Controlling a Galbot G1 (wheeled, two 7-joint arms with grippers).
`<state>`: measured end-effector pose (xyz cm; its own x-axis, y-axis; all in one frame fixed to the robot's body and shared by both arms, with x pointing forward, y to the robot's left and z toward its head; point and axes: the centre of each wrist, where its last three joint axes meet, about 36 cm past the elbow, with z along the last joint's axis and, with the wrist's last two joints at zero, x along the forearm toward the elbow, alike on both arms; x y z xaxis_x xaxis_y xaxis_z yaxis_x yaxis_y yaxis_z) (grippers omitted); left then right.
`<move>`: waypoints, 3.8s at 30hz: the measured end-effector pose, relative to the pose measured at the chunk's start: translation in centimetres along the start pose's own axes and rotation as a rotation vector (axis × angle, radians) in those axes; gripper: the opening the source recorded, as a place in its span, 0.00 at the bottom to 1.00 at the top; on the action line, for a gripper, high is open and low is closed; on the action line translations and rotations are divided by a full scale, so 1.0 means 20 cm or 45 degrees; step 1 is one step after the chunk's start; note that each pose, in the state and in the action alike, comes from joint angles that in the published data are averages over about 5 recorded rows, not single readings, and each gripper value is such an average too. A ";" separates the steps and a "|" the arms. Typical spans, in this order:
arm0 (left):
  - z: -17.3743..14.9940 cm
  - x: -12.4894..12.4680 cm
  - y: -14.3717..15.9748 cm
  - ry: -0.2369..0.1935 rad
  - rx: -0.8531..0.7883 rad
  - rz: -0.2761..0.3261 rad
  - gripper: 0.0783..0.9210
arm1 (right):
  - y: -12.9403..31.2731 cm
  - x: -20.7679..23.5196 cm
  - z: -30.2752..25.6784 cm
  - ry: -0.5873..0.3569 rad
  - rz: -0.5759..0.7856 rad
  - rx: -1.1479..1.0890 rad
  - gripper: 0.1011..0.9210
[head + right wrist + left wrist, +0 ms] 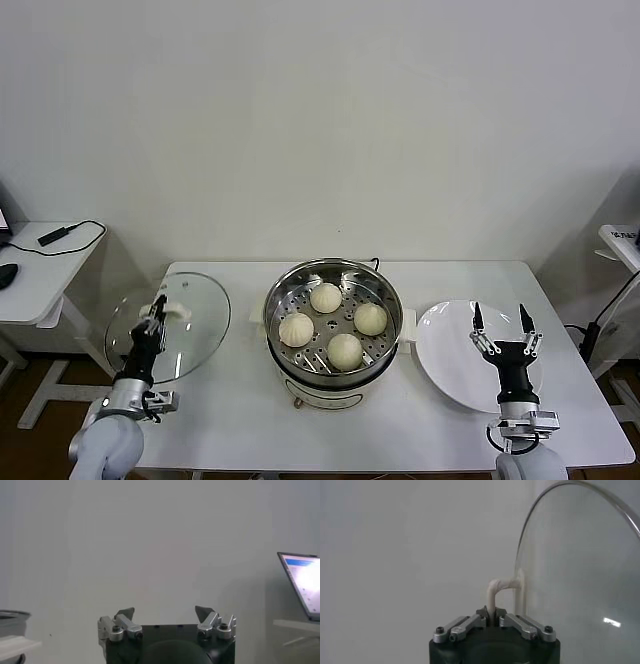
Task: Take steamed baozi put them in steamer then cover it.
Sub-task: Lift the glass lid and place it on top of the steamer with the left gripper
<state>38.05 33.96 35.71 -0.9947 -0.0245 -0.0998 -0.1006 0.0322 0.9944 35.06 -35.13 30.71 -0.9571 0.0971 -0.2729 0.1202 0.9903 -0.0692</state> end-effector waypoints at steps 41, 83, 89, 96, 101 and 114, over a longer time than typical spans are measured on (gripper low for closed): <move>-1.43 0.11 0.54 -0.349 0.140 0.051 0.14 | 0.10 -0.09 0.08 0.083 0.037 0.001 0.88; -1.53 -0.04 0.28 -0.311 -0.086 0.139 0.14 | 0.08 -0.09 0.08 0.097 0.061 0.011 0.88; -1.53 -0.05 0.27 -0.308 -0.092 0.145 0.14 | 0.08 -0.09 0.08 0.092 0.063 0.009 0.88; -1.52 -0.04 0.28 -0.309 -0.081 0.156 0.14 | 0.08 -0.10 0.08 0.092 0.058 0.014 0.88; -1.52 -0.03 0.29 -0.317 -0.068 0.161 0.14 | 0.10 -0.09 0.09 0.095 0.053 0.016 0.88; -1.52 -0.02 0.30 -0.323 -0.049 0.169 0.14 | 0.10 -0.10 0.09 0.087 0.049 0.025 0.88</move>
<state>38.53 3.84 42.87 -0.9731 0.2283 0.0306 0.0268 -0.0196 0.9994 37.61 -33.55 29.30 -0.9674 0.1422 -0.2097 0.1617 0.9837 -0.0789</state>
